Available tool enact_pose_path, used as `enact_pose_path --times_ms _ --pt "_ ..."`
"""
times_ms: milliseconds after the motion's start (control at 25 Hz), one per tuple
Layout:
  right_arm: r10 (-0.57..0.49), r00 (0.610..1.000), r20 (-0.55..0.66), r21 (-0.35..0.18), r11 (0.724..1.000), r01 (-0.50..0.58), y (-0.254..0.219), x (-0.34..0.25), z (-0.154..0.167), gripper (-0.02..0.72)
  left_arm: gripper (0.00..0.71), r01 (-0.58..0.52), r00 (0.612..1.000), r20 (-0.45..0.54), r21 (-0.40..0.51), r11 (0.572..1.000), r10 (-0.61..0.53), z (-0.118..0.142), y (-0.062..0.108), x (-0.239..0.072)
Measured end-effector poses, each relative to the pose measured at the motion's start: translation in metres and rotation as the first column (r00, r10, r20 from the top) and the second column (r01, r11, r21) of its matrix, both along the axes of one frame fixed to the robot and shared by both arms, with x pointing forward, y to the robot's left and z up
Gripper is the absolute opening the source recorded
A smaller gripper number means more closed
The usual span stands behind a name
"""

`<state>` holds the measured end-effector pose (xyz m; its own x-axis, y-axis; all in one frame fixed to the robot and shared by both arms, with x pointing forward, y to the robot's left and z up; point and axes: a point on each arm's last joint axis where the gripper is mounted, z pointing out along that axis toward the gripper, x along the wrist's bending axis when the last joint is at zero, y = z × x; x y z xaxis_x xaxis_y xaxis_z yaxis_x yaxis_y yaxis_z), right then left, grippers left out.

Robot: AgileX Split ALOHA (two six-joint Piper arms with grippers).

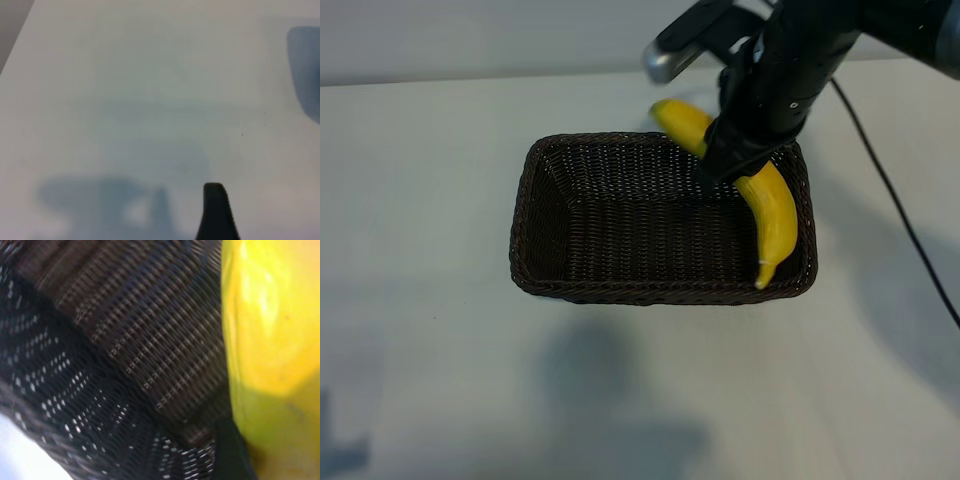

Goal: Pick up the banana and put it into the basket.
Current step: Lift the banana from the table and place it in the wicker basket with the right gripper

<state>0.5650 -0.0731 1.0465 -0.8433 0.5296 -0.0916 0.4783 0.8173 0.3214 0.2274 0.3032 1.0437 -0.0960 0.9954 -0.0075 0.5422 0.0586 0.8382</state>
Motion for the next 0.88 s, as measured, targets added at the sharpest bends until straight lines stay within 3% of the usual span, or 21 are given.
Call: enact_pose_path --times_ms 40,120,200,280,400,600,880 --pt "0.088 0.996 0.016 -0.02 0.996 -0.088 0.004 -0.003 0.0 0.425 0.524 0.0 1.0 0.0 0.0 1.0 0.0 0.0 0.0 0.0" --pt "0.287 0.957 0.043 -0.073 0.956 -0.283 0.01 -0.008 0.0 0.425 0.524 0.0 1.0 0.0 0.0 1.0 0.0 0.0 0.0 0.0" --pt "0.471 0.88 0.067 -0.125 0.879 -0.461 0.016 -0.013 0.0 0.425 0.524 0.0 1.0 0.0 0.0 1.0 0.0 0.0 0.0 0.0" --pt "0.596 0.798 0.084 -0.161 0.799 -0.58 0.021 -0.016 0.0 0.425 0.524 0.0 1.0 0.0 0.0 1.0 0.0 0.0 0.0 0.0" --pt "0.667 0.735 0.125 -0.171 0.744 -0.646 0.026 -0.016 0.001 0.425 0.524 0.0 1.0 0.0 0.0 1.0 0.0 0.0 0.0 0.0" --pt "0.661 0.718 0.219 -0.17 0.75 -0.639 0.032 -0.01 0.004 0.425 0.524 0.0 1.0 0.0 0.0 1.0 0.0 0.0 0.0 0.0" --pt "0.628 0.755 0.189 -0.152 0.778 -0.609 0.043 0.004 -0.034 0.425 0.524 0.0 1.0 0.0 -0.001 1.0 0.0 0.0 0.0 0.0"
